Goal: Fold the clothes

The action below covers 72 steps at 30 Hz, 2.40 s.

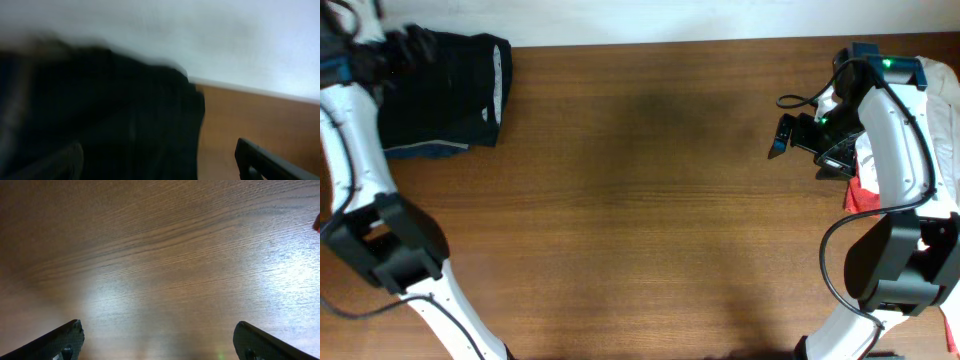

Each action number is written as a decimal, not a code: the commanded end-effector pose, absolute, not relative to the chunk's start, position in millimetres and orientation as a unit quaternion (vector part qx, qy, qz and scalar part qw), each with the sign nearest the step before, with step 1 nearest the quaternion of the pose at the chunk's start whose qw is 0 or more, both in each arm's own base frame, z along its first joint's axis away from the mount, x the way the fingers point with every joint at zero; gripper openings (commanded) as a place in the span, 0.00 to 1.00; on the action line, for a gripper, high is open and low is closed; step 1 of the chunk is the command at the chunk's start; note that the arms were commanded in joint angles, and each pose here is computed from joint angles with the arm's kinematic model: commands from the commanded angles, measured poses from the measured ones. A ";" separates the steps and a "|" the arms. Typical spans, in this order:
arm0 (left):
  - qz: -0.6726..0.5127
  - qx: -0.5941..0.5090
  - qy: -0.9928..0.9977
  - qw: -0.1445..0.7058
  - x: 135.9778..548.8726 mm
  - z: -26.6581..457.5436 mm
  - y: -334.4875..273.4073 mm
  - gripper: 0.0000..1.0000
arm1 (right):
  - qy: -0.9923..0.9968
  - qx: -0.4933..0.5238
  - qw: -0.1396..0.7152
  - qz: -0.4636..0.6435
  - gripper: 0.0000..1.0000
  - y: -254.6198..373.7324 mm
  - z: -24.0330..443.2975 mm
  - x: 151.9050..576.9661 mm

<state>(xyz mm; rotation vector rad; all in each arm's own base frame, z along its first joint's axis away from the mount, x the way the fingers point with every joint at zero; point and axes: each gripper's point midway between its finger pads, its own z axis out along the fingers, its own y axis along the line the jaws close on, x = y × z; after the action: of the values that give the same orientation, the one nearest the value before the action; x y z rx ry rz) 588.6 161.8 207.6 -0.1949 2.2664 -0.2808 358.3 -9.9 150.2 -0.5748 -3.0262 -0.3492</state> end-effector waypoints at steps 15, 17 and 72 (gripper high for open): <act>-0.048 -0.176 0.974 0.132 496.1 100.6 162.2 0.96 | -0.977 -0.181 0.008 -0.116 0.99 -7.6 157.9 361.2; -0.040 -0.169 0.969 0.177 494.2 161.4 159.0 0.97 | -0.977 -0.182 0.008 -0.116 0.99 -7.8 157.9 361.1; -0.111 -0.023 0.710 0.695 244.9 176.4 -19.6 0.99 | -0.977 -0.182 0.008 -0.116 0.98 -7.8 157.9 361.1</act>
<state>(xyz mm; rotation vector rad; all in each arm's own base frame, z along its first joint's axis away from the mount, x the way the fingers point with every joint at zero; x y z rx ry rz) 239.6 -42.5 192.7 0.1810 1.5611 -0.2215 358.6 -9.9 150.6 -0.5743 -3.0279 -0.3495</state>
